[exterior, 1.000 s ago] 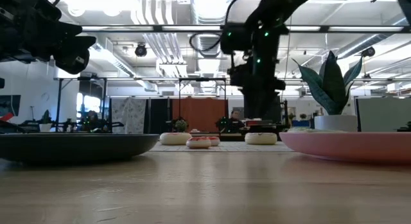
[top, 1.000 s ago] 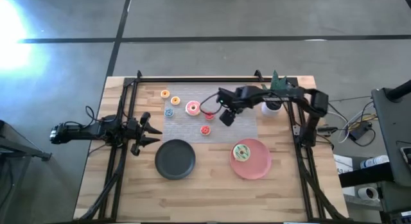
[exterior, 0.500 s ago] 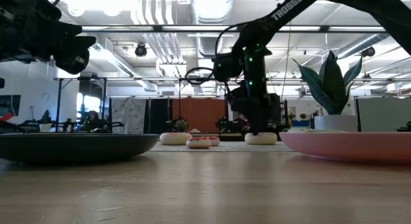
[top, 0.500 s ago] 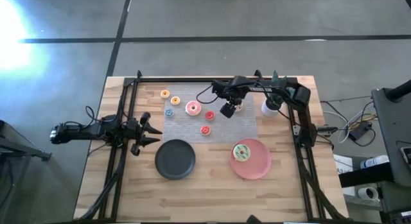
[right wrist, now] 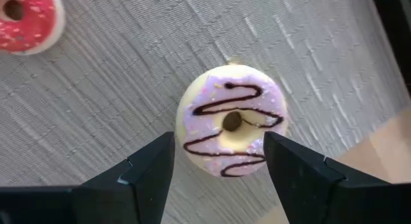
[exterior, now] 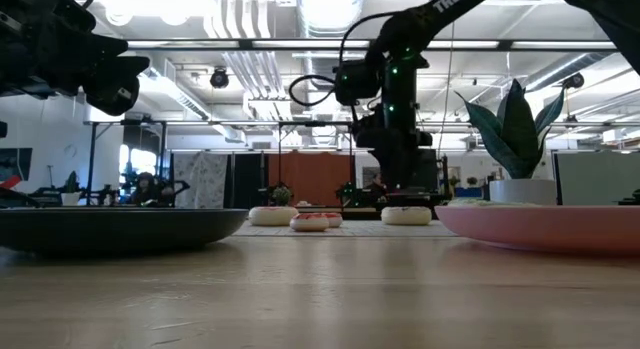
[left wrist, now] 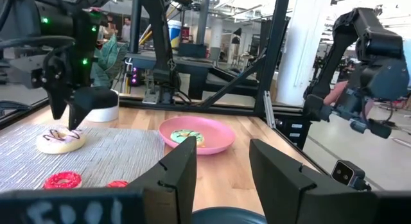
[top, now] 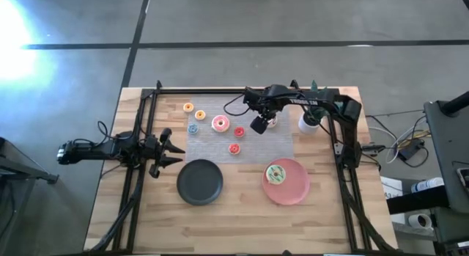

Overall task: Pick & Place donuts
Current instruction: Put the large purple donut on the pink plate

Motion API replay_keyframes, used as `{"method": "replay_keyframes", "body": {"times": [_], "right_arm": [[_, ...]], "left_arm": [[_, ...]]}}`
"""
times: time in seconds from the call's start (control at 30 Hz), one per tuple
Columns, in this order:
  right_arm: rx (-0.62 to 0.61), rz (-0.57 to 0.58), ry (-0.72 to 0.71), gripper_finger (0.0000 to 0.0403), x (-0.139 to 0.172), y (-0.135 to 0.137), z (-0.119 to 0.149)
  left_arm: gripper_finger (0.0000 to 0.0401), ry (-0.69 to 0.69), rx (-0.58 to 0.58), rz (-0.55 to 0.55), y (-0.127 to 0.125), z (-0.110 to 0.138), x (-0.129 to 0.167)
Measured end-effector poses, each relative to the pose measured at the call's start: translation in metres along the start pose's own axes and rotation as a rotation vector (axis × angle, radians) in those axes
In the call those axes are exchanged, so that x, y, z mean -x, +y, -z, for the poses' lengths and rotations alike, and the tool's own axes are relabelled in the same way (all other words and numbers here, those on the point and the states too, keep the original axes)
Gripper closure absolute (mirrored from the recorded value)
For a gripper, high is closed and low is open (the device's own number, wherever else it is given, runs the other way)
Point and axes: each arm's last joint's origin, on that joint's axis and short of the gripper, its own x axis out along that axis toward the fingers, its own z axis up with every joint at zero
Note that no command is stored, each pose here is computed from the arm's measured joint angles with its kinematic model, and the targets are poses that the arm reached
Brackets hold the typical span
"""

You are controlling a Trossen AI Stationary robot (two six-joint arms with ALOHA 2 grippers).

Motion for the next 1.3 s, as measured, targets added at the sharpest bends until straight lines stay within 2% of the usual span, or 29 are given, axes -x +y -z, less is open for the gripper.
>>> {"method": "replay_keyframes", "body": {"times": [0.17, 0.33, 0.43, 0.7, 0.83, 1.07, 1.17, 1.3], "right_arm": [[0.001, -0.051, 0.060, 0.0172, -0.020, 0.004, -0.001], [0.017, 0.051, 0.104, 0.0172, -0.038, 0.005, -0.001], [0.020, 0.064, 0.110, 0.0172, -0.037, 0.004, 0.000], [0.080, 0.003, 0.119, 0.0180, -0.047, 0.002, -0.003], [0.096, -0.031, 0.146, 0.0222, -0.049, 0.003, -0.002], [0.129, -0.067, 0.123, 0.0370, -0.039, 0.005, -0.002], [0.108, -0.060, 0.080, 0.0383, -0.021, 0.006, 0.000], [0.050, -0.069, 0.042, 0.0388, 0.018, 0.013, 0.013]], "left_arm": [[0.0282, 0.000, 0.000, 0.000, 0.000, 0.000, 0.000], [0.0282, 0.000, 0.000, 0.000, 0.000, 0.000, 0.000], [0.0282, 0.000, 0.000, 0.000, 0.000, 0.000, 0.000], [0.0282, 0.000, 0.000, 0.000, 0.000, 0.000, 0.000], [0.0282, 0.000, 0.000, 0.000, 0.000, 0.000, 0.000], [0.0282, 0.000, 0.000, 0.000, 0.000, 0.000, 0.000], [0.0282, 0.000, 0.000, -0.001, 0.000, 0.000, 0.000], [0.0282, 0.000, 0.000, 0.000, 0.000, 0.000, 0.000]]}}
